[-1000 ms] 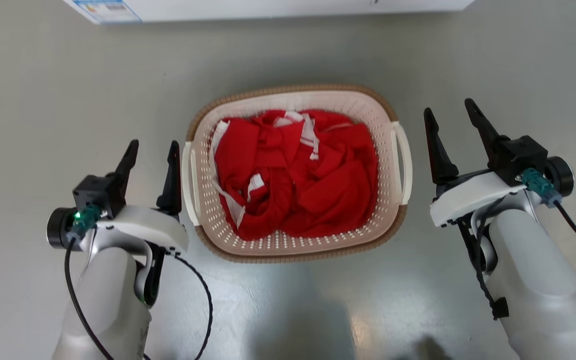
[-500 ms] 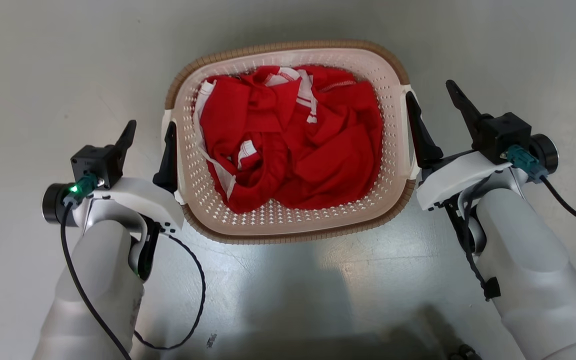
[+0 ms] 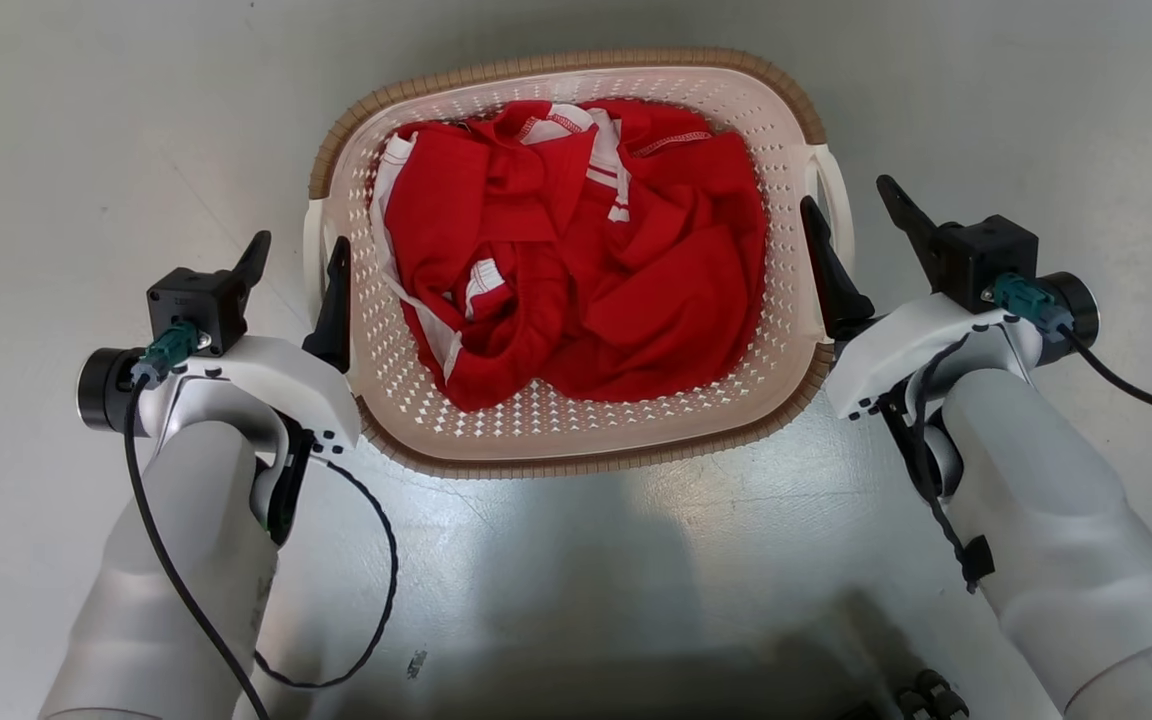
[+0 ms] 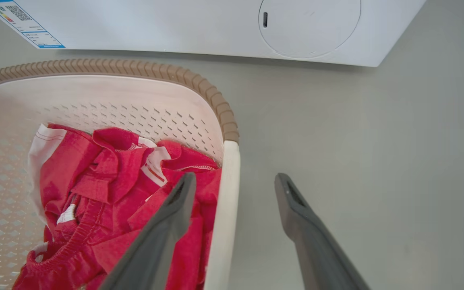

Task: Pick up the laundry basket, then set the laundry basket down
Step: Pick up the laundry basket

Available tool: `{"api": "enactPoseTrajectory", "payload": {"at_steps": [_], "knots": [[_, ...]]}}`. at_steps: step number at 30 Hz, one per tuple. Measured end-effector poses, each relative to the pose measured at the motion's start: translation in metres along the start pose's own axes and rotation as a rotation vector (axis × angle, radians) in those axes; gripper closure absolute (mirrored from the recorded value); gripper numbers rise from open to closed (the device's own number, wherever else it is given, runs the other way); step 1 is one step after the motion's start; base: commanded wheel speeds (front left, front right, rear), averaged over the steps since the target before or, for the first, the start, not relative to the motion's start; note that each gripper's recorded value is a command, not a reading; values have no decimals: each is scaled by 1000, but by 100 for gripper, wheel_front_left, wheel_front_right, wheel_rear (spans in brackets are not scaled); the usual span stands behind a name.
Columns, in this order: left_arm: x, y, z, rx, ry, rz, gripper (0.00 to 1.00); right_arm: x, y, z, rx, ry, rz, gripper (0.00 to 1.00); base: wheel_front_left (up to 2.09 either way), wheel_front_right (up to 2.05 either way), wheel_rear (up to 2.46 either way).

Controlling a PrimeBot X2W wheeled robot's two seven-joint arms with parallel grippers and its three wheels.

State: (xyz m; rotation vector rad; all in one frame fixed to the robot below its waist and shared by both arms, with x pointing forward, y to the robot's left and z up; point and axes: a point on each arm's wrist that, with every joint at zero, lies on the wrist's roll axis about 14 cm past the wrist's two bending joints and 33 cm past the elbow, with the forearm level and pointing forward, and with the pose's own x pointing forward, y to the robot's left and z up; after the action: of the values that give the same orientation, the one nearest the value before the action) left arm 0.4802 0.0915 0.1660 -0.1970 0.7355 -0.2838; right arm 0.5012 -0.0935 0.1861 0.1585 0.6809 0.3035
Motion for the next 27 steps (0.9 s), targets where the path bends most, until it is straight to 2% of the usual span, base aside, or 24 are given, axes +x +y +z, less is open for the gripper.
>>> {"api": "enactPoseTrajectory", "payload": {"at_steps": [27], "knots": [[15, -5, -28, 16, 131, -23, 0, 20, 12, -32, 2, 143, 53, 0, 0, 0, 0]]}}
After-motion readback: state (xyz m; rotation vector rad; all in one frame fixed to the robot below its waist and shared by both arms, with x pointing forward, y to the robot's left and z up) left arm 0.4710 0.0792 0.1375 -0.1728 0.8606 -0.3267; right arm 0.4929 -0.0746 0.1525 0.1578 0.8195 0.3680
